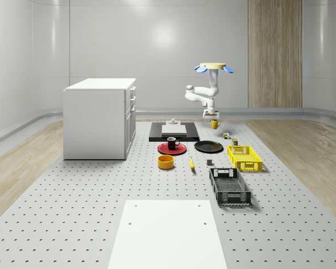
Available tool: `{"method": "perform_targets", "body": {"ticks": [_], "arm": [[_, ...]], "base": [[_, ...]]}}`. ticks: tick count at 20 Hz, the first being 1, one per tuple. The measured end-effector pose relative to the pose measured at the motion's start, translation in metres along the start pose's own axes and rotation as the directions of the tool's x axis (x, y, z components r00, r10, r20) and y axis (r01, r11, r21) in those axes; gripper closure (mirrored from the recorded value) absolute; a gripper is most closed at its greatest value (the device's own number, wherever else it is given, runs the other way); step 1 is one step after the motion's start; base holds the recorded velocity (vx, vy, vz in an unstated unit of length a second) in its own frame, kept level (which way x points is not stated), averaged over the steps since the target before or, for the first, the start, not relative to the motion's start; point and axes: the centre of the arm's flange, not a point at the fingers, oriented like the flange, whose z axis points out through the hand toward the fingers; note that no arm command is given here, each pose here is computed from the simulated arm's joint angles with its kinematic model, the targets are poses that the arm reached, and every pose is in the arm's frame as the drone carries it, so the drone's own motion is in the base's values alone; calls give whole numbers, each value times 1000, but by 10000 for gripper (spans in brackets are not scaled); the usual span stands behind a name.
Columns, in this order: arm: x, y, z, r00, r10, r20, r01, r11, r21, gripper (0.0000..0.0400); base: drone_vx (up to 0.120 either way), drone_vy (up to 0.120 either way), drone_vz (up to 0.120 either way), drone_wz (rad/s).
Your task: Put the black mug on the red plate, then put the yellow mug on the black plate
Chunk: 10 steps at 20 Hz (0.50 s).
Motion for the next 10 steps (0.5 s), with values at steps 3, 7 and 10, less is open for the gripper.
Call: {"method": "perform_targets", "body": {"ticks": [3, 7, 10], "arm": [[0, 0, 0, 1000, 0, 0, 0, 1000, 0, 290], [0, 0, 0, 1000, 0, 0, 0, 1000, 0, 290], [0, 0, 0, 1000, 0, 0, 0, 1000, 0, 290]], "base": [[120, -120, 0, 0], [120, -120, 0, 0], [120, -120, 0, 0]]}}
